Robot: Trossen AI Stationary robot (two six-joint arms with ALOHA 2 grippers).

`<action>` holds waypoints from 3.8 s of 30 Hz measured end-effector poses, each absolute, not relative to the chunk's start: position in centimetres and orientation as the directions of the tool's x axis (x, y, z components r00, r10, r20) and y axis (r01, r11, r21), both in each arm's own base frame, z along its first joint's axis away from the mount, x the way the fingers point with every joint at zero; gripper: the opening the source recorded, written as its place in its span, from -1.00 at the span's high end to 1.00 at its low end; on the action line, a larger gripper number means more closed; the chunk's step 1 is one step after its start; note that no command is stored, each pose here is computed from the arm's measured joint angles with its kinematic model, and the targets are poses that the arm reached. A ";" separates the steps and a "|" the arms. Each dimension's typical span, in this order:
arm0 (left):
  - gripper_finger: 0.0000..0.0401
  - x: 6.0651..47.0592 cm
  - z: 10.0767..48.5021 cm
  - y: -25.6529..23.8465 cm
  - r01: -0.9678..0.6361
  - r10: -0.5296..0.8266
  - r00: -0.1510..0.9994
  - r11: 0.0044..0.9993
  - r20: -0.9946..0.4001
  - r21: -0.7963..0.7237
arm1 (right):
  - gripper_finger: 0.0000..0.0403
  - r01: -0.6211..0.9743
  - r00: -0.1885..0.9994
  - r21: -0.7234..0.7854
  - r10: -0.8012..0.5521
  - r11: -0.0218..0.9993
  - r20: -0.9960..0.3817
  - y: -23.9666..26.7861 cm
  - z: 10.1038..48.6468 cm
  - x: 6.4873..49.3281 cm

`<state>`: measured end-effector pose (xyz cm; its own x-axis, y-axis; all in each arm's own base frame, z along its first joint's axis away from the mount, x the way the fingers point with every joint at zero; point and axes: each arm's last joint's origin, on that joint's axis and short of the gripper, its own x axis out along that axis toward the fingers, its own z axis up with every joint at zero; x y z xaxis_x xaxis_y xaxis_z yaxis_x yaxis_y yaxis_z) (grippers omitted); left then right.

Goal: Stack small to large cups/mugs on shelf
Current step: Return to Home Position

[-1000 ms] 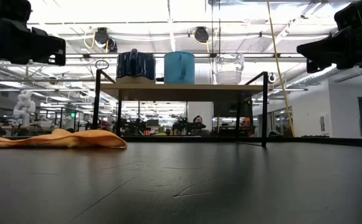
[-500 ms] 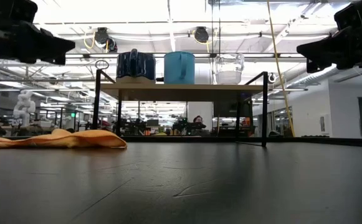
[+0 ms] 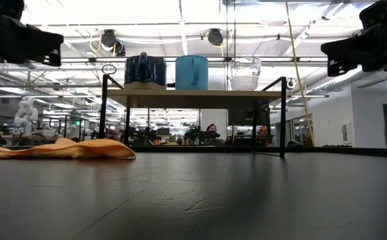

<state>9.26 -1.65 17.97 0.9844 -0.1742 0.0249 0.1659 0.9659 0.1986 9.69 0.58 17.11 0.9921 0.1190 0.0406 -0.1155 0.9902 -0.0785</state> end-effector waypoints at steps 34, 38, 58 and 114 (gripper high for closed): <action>1.00 9.2 17.4 -1.7 0.113 -0.109 0.994 0.959 -0.031 0.259 | 1.00 -0.108 0.993 -0.093 0.111 0.990 0.032 0.5 17.0 9.7; 0.99 9.2 17.4 -1.7 0.113 -0.110 0.994 0.964 -0.029 0.242 | 1.00 -0.107 0.993 -0.094 0.110 0.990 0.031 0.5 17.0 9.7; 0.95 9.3 17.2 -1.7 0.117 -0.108 0.993 0.966 -0.053 0.230 | 1.00 -0.111 0.993 0.010 0.111 0.994 0.028 0.5 17.0 9.7; 0.82 9.3 17.2 -1.7 0.118 -0.109 0.993 0.966 -0.053 0.231 | 1.00 -0.112 0.993 0.012 0.112 0.994 0.029 0.5 17.0 9.7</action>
